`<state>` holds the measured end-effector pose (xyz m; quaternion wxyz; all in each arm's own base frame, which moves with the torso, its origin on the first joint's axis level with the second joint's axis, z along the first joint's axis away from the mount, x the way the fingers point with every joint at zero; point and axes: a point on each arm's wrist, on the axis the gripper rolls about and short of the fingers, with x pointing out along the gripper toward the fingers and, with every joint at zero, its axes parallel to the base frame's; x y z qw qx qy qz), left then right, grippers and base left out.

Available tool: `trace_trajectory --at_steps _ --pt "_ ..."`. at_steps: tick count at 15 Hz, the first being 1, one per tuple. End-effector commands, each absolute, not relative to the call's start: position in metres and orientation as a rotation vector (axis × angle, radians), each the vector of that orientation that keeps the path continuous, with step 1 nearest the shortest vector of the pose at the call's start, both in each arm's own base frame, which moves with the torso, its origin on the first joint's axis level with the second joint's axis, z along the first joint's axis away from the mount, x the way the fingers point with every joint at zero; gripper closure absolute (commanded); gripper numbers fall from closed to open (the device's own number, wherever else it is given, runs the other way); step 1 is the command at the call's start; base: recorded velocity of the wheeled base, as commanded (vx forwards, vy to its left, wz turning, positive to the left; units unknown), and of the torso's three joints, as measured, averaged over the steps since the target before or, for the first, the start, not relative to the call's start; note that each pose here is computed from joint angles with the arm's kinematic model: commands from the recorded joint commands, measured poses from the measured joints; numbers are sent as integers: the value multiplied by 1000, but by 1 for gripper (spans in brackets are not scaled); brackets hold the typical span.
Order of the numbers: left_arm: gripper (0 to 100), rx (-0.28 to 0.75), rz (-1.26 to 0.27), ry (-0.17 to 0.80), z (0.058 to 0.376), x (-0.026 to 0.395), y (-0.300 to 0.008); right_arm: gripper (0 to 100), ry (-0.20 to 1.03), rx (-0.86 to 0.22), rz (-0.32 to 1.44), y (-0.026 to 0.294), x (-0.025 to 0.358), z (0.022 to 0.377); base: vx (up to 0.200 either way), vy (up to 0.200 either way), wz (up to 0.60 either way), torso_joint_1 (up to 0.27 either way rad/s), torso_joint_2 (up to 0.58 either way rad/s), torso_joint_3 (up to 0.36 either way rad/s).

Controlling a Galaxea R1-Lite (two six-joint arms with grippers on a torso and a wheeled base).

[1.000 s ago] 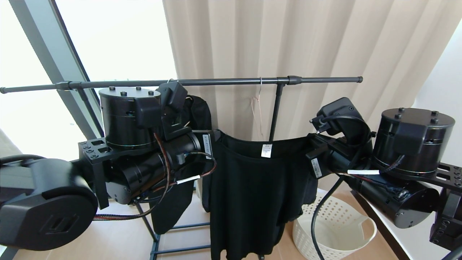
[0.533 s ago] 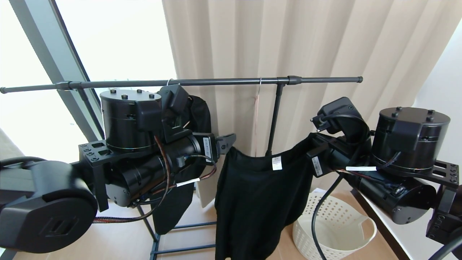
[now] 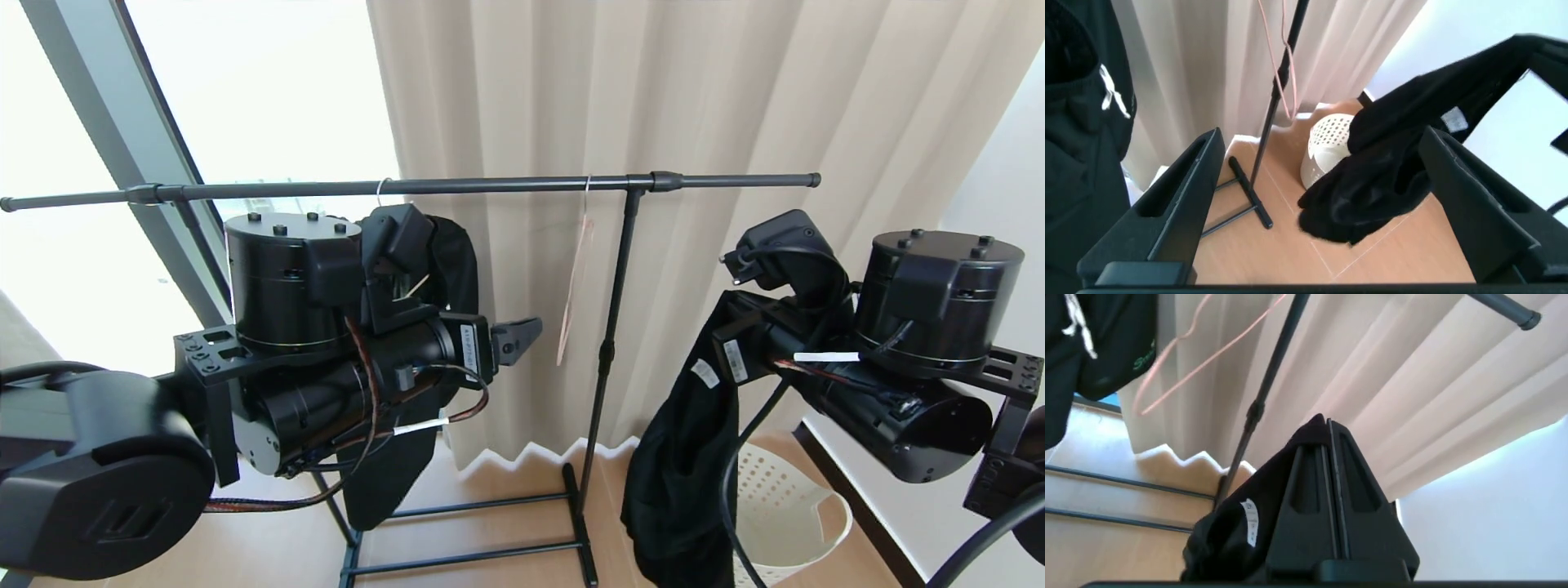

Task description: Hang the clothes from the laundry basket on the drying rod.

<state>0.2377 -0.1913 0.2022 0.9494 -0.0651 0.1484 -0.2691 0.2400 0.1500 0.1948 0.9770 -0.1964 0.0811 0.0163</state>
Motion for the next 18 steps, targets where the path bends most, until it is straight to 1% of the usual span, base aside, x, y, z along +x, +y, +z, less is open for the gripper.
trace_trajectory --at_steps 1,5,6,8,12,13,14,18 --pt "0 -129 -545 310 200 238 -191 100 164 -415 -25 133 245 199 0 0 0 0 0 0" --pt "0 -102 -540 358 183 242 -194 100 167 -426 -29 132 245 198 0 0 0 0 0 0" --pt "0 -49 -543 372 176 243 -195 100 166 -424 -30 131 245 199 0 0 0 0 0 0" --pt "0 17 -542 403 160 247 -199 100 170 -426 -33 131 247 198 0 0 0 0 0 0" --pt "0 34 -558 419 152 246 -205 100 175 -431 -32 131 247 196 0 0 0 0 0 0" --pt "0 38 -561 419 147 246 -206 100 176 -430 -32 131 248 196 200 0 0 12 2 -2" --pt "0 43 -567 407 146 246 -207 100 176 -430 -32 131 248 196 200 0 0 -12 2 -2" --pt "0 53 -570 409 142 245 -208 100 175 -429 -32 131 247 196 200 0 0 -4 1 4"
